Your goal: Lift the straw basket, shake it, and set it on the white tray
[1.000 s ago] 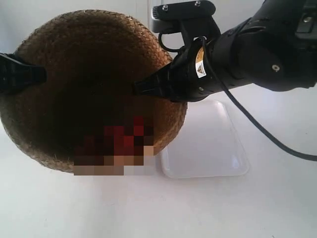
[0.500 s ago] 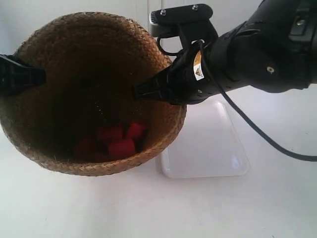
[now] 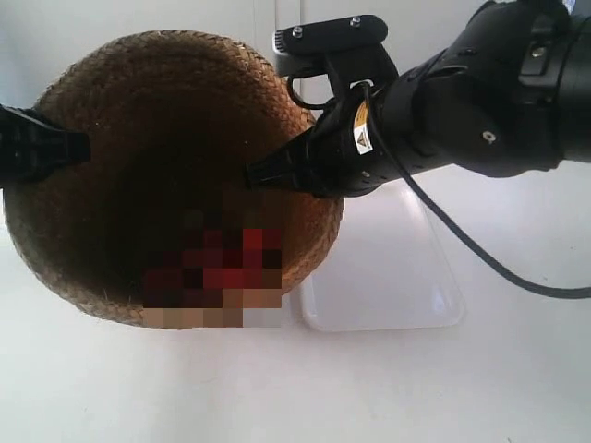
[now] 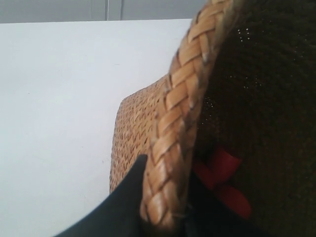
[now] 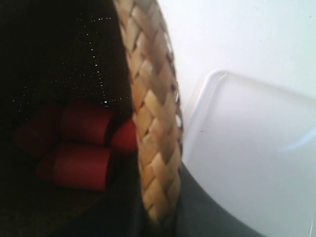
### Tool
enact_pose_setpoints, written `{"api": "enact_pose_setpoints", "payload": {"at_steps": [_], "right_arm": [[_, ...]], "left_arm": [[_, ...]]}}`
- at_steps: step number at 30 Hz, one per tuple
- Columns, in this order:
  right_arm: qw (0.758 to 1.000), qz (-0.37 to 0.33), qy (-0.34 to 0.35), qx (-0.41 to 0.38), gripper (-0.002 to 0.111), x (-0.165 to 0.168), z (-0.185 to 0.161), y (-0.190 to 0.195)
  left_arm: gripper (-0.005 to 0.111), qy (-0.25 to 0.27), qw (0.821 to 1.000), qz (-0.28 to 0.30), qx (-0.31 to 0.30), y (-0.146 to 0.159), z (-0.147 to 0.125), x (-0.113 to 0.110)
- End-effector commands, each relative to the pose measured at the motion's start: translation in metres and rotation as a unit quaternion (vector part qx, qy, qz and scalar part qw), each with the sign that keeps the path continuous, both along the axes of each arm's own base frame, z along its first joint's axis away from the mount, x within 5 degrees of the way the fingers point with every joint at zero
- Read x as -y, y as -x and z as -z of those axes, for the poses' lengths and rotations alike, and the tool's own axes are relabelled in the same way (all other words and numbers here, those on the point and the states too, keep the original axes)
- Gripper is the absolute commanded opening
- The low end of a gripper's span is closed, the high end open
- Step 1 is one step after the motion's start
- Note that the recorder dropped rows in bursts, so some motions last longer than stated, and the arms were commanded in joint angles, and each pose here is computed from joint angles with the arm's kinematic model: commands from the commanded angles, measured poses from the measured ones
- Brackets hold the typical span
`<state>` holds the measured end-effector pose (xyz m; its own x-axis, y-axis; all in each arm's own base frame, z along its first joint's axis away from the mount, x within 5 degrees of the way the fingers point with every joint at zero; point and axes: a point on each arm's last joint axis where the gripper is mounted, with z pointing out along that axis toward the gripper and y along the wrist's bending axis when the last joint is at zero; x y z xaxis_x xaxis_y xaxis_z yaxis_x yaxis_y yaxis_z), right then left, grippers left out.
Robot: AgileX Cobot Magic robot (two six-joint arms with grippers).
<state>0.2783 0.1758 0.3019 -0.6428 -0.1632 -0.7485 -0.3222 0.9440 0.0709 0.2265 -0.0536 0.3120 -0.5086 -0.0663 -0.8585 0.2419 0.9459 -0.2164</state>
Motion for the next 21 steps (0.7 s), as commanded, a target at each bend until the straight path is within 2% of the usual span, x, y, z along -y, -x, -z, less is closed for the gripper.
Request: {"api": "enact_pose_setpoints", "payload": {"at_steps": [1, 16, 21], "right_arm": [[0.999, -0.018, 0.023, 0.019, 0.0, 0.002, -0.003, 0.001], [0.999, -0.02, 0.034, 0.006, 0.0, -0.003, 0.01, -0.006], [0.999, -0.021, 0.039, 0.001, 0.0, -0.005, 0.015, -0.008]], "left_arm": [[0.0, 0.004, 1.0, 0.001, 0.001, 0.0, -0.001, 0.001], [0.0, 0.003, 1.0, 0.007, -0.007, 0.0, 0.001, 0.002], [0.0, -0.014, 1.0, 0.011, -0.006, -0.001, 0.003, 0.001]]}}
